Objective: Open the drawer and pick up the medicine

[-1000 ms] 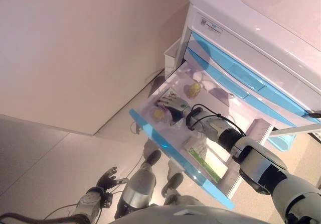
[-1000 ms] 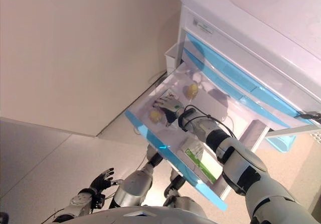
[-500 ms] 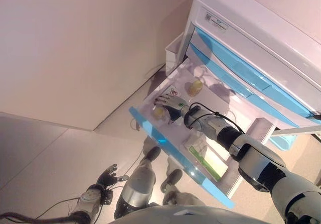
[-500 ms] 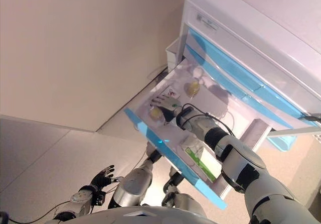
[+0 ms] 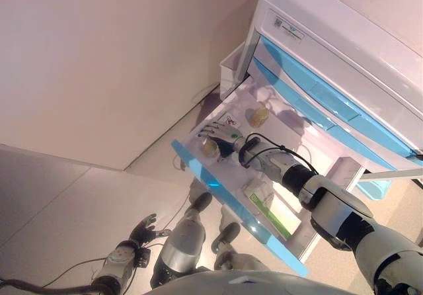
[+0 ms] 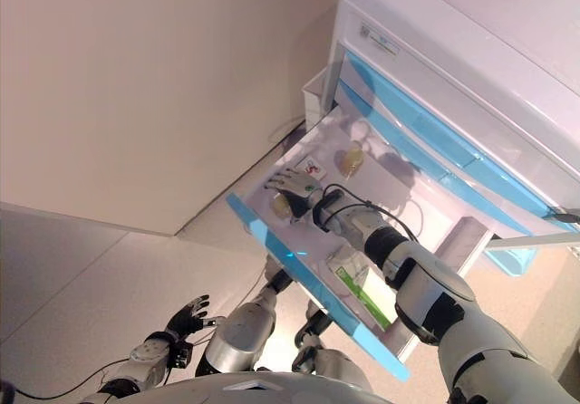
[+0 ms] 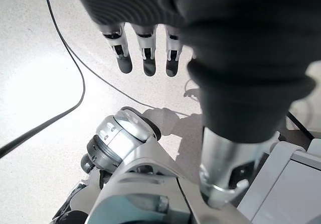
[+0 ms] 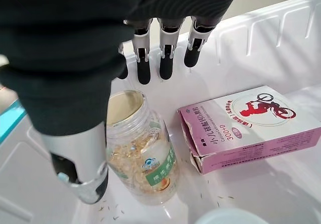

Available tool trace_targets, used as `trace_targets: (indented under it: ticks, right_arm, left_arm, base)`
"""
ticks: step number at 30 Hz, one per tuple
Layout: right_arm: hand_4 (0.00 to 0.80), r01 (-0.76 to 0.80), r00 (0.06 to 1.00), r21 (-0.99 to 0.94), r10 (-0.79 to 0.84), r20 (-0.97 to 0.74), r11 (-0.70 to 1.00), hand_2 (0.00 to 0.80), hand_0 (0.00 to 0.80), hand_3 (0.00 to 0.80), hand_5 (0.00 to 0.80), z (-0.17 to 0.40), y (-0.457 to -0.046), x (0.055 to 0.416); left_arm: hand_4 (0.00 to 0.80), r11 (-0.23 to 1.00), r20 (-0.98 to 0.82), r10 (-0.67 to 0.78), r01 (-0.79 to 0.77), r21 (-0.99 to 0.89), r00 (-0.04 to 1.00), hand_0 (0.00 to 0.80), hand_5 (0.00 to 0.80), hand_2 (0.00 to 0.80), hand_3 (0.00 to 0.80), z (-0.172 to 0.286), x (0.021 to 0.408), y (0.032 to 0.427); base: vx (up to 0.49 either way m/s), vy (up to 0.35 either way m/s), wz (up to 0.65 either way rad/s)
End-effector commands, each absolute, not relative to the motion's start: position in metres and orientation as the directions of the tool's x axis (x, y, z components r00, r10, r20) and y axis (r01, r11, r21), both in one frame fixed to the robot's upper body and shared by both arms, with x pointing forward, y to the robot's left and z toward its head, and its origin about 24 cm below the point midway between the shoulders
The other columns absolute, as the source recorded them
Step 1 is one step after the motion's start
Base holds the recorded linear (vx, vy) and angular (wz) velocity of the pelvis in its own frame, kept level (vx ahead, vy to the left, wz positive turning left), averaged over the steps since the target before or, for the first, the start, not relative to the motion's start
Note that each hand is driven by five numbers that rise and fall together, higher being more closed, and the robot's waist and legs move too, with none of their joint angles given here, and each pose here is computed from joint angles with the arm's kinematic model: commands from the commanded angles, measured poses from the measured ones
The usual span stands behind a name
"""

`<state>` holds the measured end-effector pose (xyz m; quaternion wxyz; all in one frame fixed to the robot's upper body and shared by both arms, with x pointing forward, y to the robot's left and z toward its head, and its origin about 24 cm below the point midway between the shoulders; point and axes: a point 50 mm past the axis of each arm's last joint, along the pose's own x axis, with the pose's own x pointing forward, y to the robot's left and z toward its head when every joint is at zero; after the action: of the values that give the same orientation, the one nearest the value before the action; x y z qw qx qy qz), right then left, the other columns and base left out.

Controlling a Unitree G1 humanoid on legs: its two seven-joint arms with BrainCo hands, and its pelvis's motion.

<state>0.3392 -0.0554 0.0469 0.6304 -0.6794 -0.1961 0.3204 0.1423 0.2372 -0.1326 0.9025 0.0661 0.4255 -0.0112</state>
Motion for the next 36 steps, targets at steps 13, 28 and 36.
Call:
trace_targets:
  ticks: [13,28,36]
  right_arm:
    - [0.000,-0.086,0.666,-0.985,0.727,-0.168,-0.150,0.000,0.000,0.000,0.000,0.0582,-0.0300,0.3386]
    - [0.593,-0.076,0.659,-0.987,0.735,-0.158,-0.144,0.593,0.593,0.593,0.593,0.0570,-0.0280,0.3371]
    - [0.631,-0.062,0.664,-0.991,0.736,-0.130,-0.120,0.631,0.631,0.631,0.631,0.0590,-0.0286,0.3385]
  left_arm:
    - [0.000,0.985,-0.765,0.060,0.084,0.148,0.641,0.000,0.000,0.000,0.000,-0.1300,0.1446,0.2454]
    - [0.000,0.986,-0.766,0.065,0.078,0.148,0.639,0.000,0.000,0.000,0.000,-0.1297,0.1447,0.2464]
    - [0.000,0.986,-0.763,0.068,0.071,0.148,0.643,0.000,0.000,0.000,0.000,-0.1293,0.1458,0.2469]
  base:
    - [0.000,0.000,0.00]
    - [0.000,0.000,0.00]
    - [0.000,0.000,0.00]
